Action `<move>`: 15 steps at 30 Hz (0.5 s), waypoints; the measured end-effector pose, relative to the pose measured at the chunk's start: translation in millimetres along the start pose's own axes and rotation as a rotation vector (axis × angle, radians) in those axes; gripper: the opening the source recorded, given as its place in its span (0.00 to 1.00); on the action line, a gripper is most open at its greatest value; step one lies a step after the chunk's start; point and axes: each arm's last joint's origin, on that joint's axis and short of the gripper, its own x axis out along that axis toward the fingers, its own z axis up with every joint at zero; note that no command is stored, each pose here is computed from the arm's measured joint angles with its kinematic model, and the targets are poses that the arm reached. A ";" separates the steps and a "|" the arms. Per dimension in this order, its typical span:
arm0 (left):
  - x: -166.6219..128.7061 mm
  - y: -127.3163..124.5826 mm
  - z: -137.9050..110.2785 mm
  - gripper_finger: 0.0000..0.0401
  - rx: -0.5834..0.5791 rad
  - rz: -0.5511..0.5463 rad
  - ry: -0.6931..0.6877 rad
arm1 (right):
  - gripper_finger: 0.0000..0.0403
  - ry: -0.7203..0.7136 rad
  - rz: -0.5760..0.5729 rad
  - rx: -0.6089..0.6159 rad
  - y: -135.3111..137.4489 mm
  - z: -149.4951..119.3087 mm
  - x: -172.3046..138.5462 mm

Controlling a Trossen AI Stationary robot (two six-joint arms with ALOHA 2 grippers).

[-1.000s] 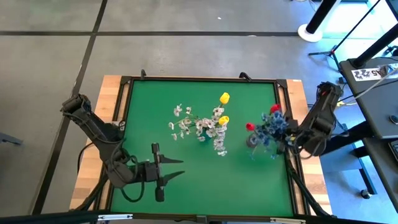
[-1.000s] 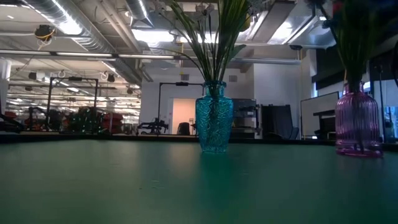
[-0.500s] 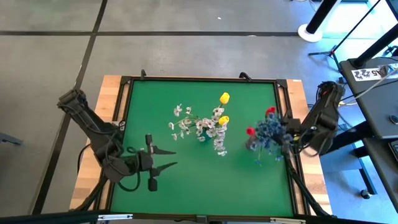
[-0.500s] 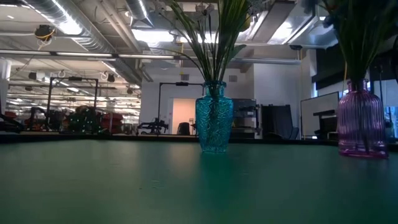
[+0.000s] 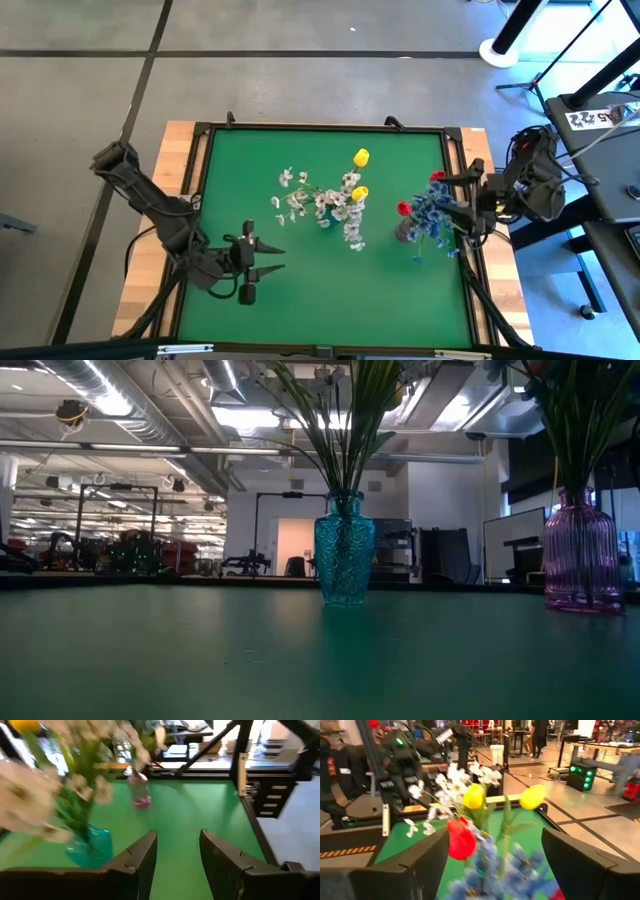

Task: Sort flowers into vase by color
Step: Return to Home Position

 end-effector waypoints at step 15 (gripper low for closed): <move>30.5 25.7 -27.9 0.36 -0.083 -0.037 0.014 | 0.78 -0.179 -0.039 0.016 41.8 31.5 44.2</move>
